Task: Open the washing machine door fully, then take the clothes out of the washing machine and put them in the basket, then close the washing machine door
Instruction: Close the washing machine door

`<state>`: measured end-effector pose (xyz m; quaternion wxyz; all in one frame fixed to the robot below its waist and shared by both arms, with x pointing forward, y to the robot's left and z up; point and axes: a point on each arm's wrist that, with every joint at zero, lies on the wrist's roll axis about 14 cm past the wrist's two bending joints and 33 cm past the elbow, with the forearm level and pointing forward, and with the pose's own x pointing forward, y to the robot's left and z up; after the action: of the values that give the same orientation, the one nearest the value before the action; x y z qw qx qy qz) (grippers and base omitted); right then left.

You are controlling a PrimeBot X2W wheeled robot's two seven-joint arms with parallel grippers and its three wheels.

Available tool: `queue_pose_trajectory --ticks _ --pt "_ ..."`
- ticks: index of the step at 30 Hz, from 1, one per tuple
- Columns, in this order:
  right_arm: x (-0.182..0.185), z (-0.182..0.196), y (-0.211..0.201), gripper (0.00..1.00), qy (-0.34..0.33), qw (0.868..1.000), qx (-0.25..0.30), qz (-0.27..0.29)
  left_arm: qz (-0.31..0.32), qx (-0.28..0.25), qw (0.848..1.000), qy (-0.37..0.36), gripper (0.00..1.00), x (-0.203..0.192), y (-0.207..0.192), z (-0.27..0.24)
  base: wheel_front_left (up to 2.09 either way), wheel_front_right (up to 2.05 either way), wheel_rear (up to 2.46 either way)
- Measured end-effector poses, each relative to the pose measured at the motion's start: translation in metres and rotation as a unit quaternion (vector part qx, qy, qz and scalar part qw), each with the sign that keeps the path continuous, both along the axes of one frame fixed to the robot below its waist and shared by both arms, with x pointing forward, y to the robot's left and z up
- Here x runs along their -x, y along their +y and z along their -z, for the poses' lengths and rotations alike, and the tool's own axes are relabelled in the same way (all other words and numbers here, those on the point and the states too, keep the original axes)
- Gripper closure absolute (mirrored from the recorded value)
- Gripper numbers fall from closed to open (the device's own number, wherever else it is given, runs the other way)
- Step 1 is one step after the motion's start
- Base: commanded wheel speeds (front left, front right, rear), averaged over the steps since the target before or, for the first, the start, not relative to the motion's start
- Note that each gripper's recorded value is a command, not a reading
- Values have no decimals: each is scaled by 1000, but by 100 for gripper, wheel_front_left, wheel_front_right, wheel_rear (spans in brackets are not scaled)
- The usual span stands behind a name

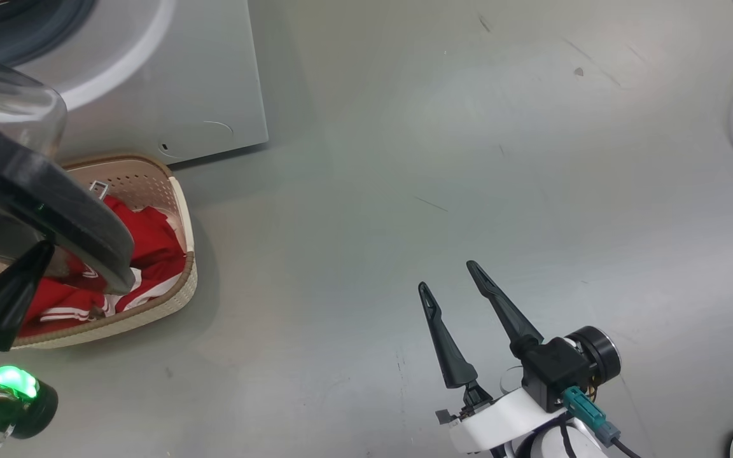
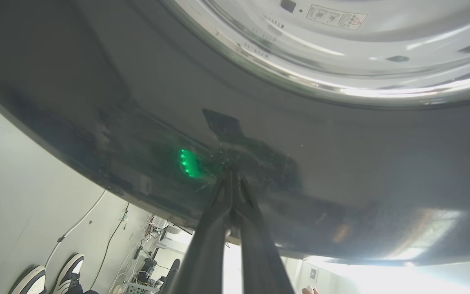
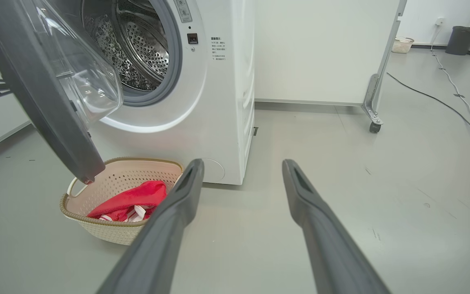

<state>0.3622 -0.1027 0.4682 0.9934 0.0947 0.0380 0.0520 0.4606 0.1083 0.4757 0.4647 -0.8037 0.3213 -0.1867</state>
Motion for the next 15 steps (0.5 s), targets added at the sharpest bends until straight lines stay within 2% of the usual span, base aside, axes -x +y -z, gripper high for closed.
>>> queue_pose_trajectory --ticks 15 --pt "10 4 -19 0 15 999 0 39 -36 10 999 19 100 -38 -19 13 0 0 0"
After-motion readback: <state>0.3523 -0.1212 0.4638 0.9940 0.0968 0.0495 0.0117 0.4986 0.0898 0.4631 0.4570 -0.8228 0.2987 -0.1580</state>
